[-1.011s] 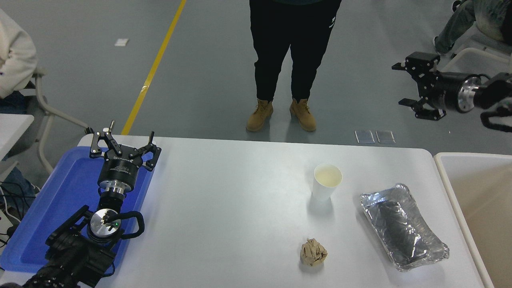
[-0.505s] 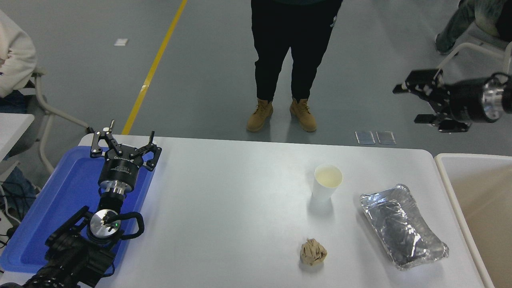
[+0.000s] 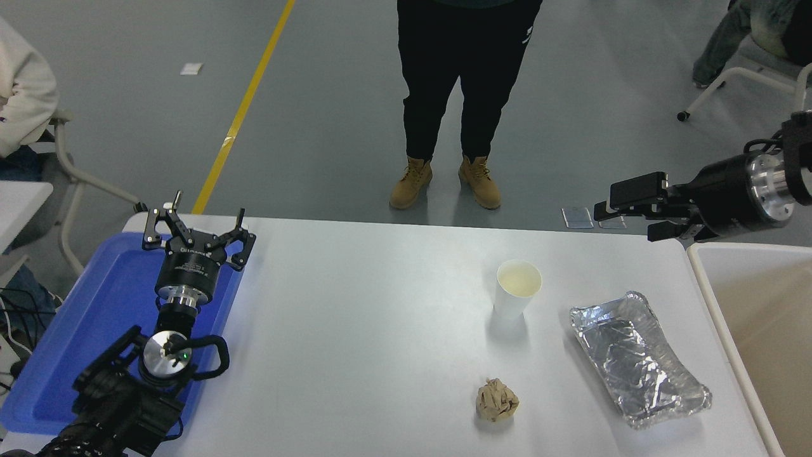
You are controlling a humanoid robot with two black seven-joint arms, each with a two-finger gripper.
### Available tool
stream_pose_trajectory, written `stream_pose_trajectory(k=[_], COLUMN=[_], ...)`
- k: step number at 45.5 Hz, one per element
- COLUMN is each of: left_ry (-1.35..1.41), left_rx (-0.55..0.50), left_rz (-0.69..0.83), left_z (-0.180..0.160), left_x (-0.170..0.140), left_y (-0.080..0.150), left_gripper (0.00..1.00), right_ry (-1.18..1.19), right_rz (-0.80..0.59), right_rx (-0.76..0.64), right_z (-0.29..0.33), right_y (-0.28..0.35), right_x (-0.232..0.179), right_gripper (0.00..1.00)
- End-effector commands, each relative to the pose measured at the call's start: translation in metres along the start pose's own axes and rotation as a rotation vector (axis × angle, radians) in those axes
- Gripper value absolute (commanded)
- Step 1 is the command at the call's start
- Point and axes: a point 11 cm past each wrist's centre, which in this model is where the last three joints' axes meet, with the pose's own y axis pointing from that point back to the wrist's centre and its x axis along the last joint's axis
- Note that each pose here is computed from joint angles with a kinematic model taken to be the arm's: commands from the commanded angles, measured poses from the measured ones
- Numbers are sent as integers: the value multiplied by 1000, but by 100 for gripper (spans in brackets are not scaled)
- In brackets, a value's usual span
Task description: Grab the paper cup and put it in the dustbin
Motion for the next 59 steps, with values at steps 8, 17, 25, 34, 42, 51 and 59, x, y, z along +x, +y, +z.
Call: stream_pose_trajectory(k=[8,17,25,34,42,51,59], left_ry=[1,1,-1,-2,-2,-2,-2], left_rx=[-2,-1,-2,-1,-1,-1,-1], left_rz=[2,0,0,0,0,0,0], left_z=[0,0,1,1,1,1,1], left_x=[0,0,0,0,0,0,0], left_y=[0,0,0,0,0,0,0], left_gripper=[100,100,100,100,100,100,100], right_ry=[249,284,275,223,153,154,240], right_rz=[-197,-205,-223,-231,-230,-150,-158], right_rx=[-145,-188,-260,-279,-281,-298,-347], right_z=[-42,-59,-54,-68,-74,-65,-50], right_y=[-28,-32,-13,1,-13,-35,-72], right_x=[-21,-8,-2,3,4,39,43], right_gripper=[100,100,100,100,100,100,100])
